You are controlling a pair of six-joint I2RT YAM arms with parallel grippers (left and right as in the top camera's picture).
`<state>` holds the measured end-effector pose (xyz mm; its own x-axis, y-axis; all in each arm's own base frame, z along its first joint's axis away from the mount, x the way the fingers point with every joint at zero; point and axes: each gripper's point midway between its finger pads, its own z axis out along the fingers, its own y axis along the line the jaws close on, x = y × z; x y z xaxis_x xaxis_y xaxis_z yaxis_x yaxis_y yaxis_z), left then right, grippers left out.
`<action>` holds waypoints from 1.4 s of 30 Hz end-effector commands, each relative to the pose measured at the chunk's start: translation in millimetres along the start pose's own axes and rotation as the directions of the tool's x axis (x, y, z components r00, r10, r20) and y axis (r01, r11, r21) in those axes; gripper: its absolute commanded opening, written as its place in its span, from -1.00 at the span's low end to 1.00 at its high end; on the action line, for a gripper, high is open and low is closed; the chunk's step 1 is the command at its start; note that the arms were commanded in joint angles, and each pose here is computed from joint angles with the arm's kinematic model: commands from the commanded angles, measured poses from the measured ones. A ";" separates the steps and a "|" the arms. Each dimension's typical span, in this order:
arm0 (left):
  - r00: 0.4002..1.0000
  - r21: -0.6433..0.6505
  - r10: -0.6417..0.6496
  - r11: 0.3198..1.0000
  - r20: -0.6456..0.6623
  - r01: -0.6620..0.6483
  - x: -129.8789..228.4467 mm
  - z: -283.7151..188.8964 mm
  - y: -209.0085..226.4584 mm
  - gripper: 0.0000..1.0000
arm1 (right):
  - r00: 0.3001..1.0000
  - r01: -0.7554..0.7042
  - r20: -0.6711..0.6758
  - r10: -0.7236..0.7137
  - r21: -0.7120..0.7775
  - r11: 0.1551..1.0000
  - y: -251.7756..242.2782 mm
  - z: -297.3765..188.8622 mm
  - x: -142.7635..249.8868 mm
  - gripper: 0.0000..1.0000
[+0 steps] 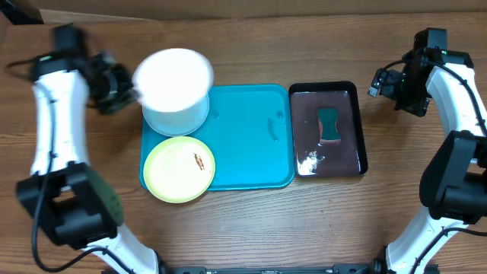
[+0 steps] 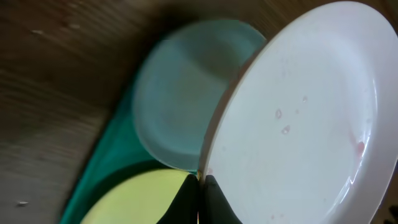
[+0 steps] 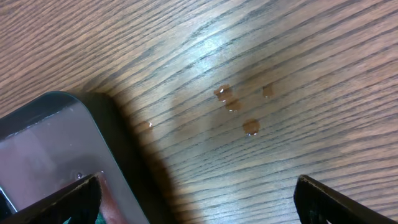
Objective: Clean dirty plates on tray and stack at the side
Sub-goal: 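Lower the white plate onto the table left of the tray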
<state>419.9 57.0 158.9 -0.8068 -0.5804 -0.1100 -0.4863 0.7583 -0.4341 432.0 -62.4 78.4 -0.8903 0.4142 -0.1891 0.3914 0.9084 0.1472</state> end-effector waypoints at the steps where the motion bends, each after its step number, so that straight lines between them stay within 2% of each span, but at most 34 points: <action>1: 0.991 0.005 -0.104 0.995 0.087 0.104 -28.4 -34.7 47.6 -0.92 | 0.999 -0.002 0.040 0.003 -0.012 1.000 2.2 -13.3 -8.0 1.00; 4: 0.973 -0.060 -0.183 0.979 0.142 0.193 -39.6 -49.9 91.9 -0.92 | 0.999 -0.002 0.040 0.003 -0.012 1.000 2.2 -13.3 -8.0 1.00; 6: 0.955 -0.157 -0.221 0.955 0.197 0.253 -45.0 -60.5 127.2 -0.92 | 0.999 -0.002 0.040 0.003 -0.012 1.000 2.2 -13.3 -8.0 1.00; 9: 0.918 -0.308 -0.285 0.878 0.277 0.366 -44.7 -75.2 176.3 -0.92 | 0.999 -0.002 0.040 0.003 -0.012 1.000 2.2 -13.3 -8.1 1.00; 12: 0.884 -0.353 -0.353 0.820 0.307 0.451 -37.6 -75.5 201.2 -0.91 | 0.999 -0.002 0.040 0.003 -0.012 1.000 2.2 -13.3 -8.0 1.00; 27: 0.879 -0.341 -0.352 0.823 0.322 0.454 -26.9 -7.0 234.7 -0.92 | 0.999 -0.002 0.040 0.003 -0.012 1.000 2.2 -13.3 -8.0 1.00; 37: 0.894 -0.265 -0.343 0.868 0.290 0.419 -26.7 8.7 222.6 -0.92 | 0.999 -0.002 0.040 0.003 -0.012 1.000 2.2 -13.3 -8.0 1.00; 42: 0.912 -0.235 -0.314 0.896 0.265 0.377 -27.4 11.3 215.1 -0.85 | 0.999 -0.002 0.040 0.003 -0.012 1.000 2.2 -13.3 -8.0 1.00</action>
<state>334.5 242.1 53.9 -0.4588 -0.8651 -0.2027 -0.8519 0.4931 -0.1763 432.3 -62.2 78.4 -0.8904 0.4138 -0.1897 0.3908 0.9085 0.1477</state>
